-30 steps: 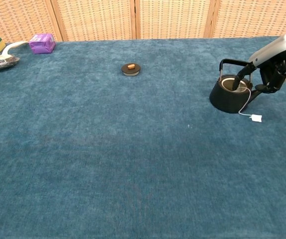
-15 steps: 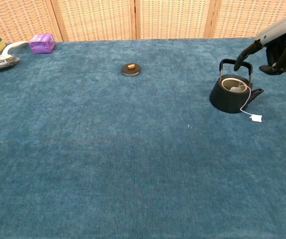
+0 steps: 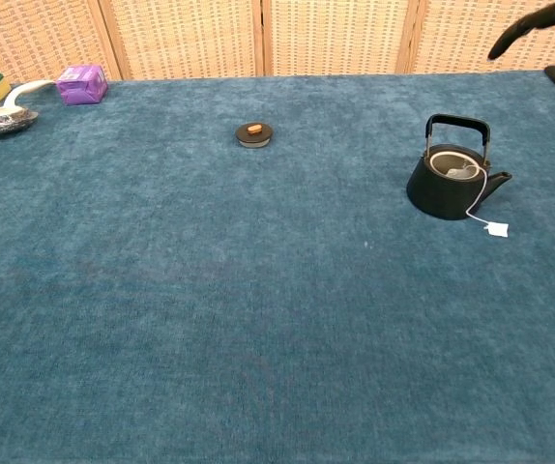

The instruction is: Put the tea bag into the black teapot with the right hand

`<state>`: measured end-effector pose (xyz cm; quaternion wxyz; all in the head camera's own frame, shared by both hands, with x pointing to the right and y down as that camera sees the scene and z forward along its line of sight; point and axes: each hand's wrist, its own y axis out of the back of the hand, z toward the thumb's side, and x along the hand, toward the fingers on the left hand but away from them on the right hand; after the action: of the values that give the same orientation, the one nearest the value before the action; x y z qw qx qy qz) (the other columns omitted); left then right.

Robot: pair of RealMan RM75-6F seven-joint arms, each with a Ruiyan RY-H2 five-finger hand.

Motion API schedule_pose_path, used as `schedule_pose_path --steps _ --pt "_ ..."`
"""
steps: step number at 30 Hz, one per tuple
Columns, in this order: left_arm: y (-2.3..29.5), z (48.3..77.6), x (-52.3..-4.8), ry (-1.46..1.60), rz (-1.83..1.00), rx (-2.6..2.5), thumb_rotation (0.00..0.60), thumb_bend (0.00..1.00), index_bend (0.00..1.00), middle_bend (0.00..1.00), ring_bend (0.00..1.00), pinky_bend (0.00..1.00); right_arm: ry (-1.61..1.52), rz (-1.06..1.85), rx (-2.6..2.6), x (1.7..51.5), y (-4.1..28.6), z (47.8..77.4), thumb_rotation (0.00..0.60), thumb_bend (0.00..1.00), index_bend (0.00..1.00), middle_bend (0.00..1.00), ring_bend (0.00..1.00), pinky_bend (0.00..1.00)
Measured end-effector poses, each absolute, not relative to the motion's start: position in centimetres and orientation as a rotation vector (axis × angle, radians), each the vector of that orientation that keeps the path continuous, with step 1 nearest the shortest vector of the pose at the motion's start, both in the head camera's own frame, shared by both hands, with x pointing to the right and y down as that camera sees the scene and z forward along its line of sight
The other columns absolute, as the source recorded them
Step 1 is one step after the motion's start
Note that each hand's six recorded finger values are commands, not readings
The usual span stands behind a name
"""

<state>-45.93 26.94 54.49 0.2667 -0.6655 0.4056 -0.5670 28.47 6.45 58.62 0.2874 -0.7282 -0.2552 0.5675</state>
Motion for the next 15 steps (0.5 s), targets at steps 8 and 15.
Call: schedule_pose_path --steps 8,15 --pt "26.7 54.4 -45.6 1.108 -1.507 -1.795 0.600 0.28 0.08 0.19 0.03 0.12 -0.893 1.419 -1.768 31.8 8.8 57.4 0.600 0.62 0.10 0.62 0.77 0.78" --pt "26.7 54.3 -45.3 1.138 -1.459 -1.771 0.600 0.28 0.08 0.19 0.03 0.12 -0.988 1.407 -1.704 33.6 11.7 57.2 0.600 0.58 0.10 0.46 0.52 0.57"
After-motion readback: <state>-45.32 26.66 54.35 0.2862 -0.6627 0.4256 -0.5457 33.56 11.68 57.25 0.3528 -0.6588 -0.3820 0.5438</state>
